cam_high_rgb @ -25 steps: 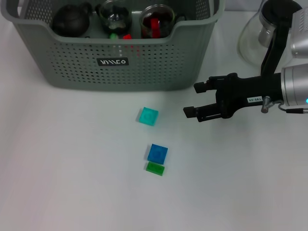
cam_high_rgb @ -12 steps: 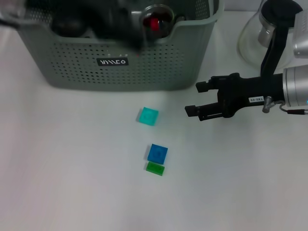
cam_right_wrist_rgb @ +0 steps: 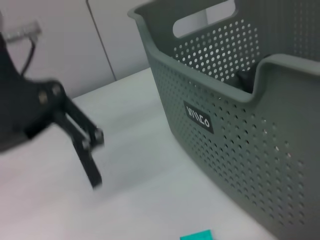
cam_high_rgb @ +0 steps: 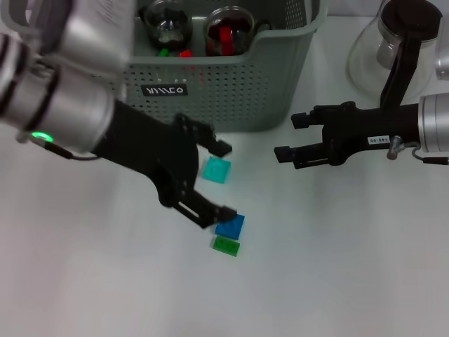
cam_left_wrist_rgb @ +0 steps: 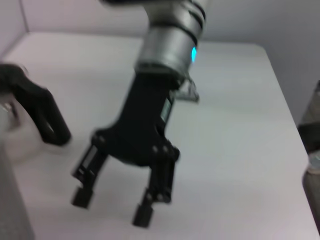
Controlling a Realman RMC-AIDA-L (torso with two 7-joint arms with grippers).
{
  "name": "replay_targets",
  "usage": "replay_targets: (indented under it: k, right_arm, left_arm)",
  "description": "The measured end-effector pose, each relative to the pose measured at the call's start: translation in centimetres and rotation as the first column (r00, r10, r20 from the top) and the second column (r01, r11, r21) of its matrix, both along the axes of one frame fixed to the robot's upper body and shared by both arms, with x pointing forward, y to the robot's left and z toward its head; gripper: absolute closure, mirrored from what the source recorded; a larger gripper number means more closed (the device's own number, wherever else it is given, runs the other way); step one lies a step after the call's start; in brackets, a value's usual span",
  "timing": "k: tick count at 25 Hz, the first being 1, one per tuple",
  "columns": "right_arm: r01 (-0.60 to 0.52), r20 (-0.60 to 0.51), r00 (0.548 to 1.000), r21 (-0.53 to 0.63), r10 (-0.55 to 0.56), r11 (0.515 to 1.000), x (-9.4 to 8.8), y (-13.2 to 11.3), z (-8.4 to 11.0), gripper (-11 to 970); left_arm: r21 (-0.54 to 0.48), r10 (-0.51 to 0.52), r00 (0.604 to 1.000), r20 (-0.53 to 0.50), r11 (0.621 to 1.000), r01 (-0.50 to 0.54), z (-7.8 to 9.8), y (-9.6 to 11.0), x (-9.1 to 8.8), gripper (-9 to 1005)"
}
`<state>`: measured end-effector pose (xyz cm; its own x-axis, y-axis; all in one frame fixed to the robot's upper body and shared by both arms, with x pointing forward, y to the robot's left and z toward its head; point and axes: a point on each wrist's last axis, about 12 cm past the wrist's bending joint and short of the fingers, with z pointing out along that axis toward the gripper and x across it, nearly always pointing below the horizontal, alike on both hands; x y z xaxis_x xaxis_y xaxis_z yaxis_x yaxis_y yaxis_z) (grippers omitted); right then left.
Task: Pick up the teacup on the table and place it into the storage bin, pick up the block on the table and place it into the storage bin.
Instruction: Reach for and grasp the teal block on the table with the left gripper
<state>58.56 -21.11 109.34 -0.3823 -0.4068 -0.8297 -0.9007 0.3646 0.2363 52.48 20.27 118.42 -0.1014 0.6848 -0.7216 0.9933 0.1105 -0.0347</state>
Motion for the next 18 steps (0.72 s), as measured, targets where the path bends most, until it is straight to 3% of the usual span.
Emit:
replay_targets:
  k: [8, 18]
  right_arm:
    - [0.007, 0.001, 1.0, 0.0, -0.007, 1.0, 0.0, 0.0, 0.0, 77]
    - [0.017, -0.009, 1.0, 0.001, -0.017, 1.0, -0.3, -0.2, -0.4, 78]
  left_arm:
    - [0.119, -0.034, 0.998, -0.045, 0.992, 0.039, -3.2, -2.1, 1.1, 27]
    - [0.201, -0.04, 0.999, 0.009, 0.979, 0.037, -4.9, -2.9, 1.8, 27]
